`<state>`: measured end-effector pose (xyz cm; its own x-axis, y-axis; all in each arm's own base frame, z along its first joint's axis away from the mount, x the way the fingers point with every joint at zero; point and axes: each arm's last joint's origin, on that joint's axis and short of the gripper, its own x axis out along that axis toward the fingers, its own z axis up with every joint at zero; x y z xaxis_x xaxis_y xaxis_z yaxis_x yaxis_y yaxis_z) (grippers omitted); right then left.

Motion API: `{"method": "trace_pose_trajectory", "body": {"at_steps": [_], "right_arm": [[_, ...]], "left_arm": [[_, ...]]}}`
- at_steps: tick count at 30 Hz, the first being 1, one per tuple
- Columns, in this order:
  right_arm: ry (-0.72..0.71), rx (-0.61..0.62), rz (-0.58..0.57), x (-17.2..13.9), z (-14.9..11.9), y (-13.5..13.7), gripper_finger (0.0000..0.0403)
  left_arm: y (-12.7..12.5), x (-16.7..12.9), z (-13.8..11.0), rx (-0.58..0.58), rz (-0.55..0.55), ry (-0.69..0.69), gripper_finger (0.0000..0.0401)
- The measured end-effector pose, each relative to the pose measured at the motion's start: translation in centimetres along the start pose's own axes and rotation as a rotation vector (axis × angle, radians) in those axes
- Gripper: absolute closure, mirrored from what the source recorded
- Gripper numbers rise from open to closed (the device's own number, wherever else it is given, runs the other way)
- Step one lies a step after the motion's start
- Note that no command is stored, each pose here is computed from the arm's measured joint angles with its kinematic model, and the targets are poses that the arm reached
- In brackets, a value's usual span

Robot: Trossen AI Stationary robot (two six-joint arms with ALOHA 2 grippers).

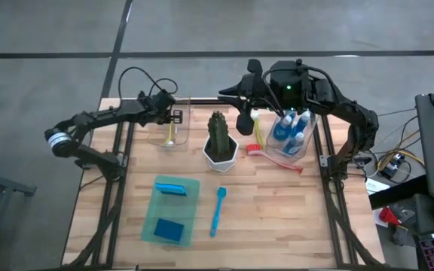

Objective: Pick & Place Kitchen Sink Supplies
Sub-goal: Put the blue dishwashing brush into the left transparent bin

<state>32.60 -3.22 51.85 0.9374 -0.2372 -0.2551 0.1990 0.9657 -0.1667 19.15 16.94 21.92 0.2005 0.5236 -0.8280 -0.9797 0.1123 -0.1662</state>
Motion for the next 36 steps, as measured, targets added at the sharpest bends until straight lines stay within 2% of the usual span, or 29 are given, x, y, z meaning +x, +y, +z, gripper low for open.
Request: {"method": "trace_pose_trajectory", "body": {"at_steps": [7,11,15,18,22,28,33,36], "right_arm": [[0.0,-0.014,0.002,-0.2,0.0,0.0,0.0346],[-0.001,-0.015,0.0,-0.3,0.1,-0.1,0.0346],[-0.013,0.011,-0.002,-1.1,0.3,-0.3,0.0347],[0.01,0.08,0.001,-2.4,0.3,-0.4,0.0351],[0.138,0.219,0.021,-3.1,-0.9,0.1,0.0355],[0.349,0.518,0.037,-2.2,-2.7,2.4,0.0354],[0.484,0.683,0.077,-1.2,-3.8,5.9,0.0353],[0.534,0.695,0.104,-1.2,-4.3,8.0,0.0355]], "left_arm": [[-0.2,-4.9,0.9,-0.081,-0.274,-0.006,0.0367],[0.2,-8.7,1.3,-0.093,-0.388,-0.105,0.0368],[1.1,-12.3,1.8,-0.116,-0.495,-0.26,0.0373],[1.8,-14.6,1.9,-0.12,-0.598,-0.356,0.0372],[2.7,-17.3,1.6,-0.063,-0.736,-0.436,0.0372],[3.6,-20.5,0.9,0.008,-0.98,-0.502,0.0377],[4.1,-22.1,1.0,0.002,-1.074,-0.579,0.0376],[4.2,-22.4,1.1,0.018,-1.101,-0.611,0.0376]]}}
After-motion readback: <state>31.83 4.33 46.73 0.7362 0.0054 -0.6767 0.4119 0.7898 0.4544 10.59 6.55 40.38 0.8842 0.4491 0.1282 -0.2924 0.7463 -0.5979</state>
